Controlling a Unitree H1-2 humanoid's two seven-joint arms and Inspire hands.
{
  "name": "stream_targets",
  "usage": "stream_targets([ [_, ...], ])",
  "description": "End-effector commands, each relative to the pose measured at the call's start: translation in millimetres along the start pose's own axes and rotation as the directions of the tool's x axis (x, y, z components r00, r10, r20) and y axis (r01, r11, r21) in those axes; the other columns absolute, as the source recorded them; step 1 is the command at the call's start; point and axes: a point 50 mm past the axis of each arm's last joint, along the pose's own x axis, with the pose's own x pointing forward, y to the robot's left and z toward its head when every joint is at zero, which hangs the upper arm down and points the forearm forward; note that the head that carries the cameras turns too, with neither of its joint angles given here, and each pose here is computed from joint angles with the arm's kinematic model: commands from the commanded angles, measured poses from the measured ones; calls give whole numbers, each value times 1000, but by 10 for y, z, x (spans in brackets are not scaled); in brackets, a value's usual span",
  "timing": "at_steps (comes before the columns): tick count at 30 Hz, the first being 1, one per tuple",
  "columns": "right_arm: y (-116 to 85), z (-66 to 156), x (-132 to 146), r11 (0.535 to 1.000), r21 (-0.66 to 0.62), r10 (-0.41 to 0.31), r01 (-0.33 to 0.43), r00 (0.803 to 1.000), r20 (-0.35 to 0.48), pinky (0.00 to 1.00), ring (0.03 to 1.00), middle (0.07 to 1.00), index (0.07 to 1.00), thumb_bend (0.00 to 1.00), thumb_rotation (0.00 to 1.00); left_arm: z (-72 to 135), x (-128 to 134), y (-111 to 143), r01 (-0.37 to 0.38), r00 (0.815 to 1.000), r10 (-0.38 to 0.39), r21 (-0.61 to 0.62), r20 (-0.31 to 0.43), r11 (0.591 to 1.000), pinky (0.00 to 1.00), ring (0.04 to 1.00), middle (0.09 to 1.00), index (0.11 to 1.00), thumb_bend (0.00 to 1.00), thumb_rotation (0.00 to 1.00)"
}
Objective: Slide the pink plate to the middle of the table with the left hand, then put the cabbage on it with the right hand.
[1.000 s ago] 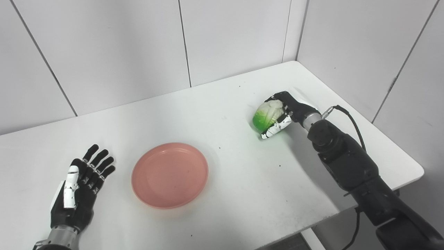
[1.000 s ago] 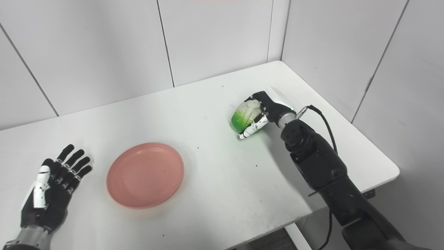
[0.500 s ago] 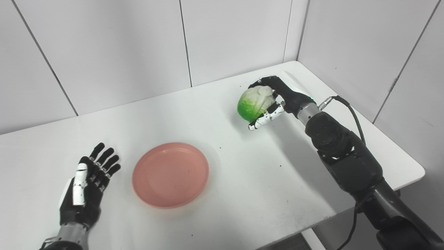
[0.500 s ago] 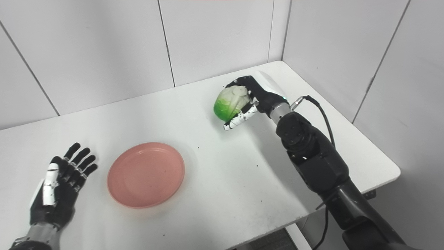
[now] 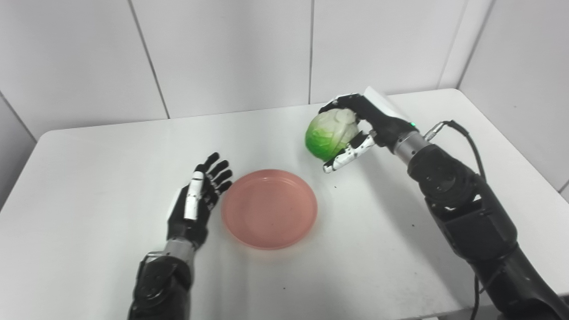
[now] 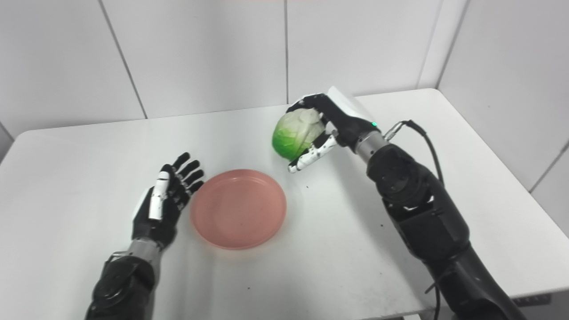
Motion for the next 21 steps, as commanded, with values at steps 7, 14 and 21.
stream_targets([
  [7,351,355,350,997,5,81,-83,985,149,381,426,463,508,528,0,-198,21,-180,-51,993,51,-1,-105,999,876,879,888,888,470,1000],
  [14,641,427,411,991,18,129,-134,977,169,383,428,450,511,528,0,-183,45,-224,-49,994,49,2,-99,999,878,883,894,893,469,1000],
  [21,792,389,395,987,6,155,-158,975,158,388,425,454,508,528,0,-153,35,-224,-51,994,51,6,-97,999,866,878,889,889,468,1000],
])
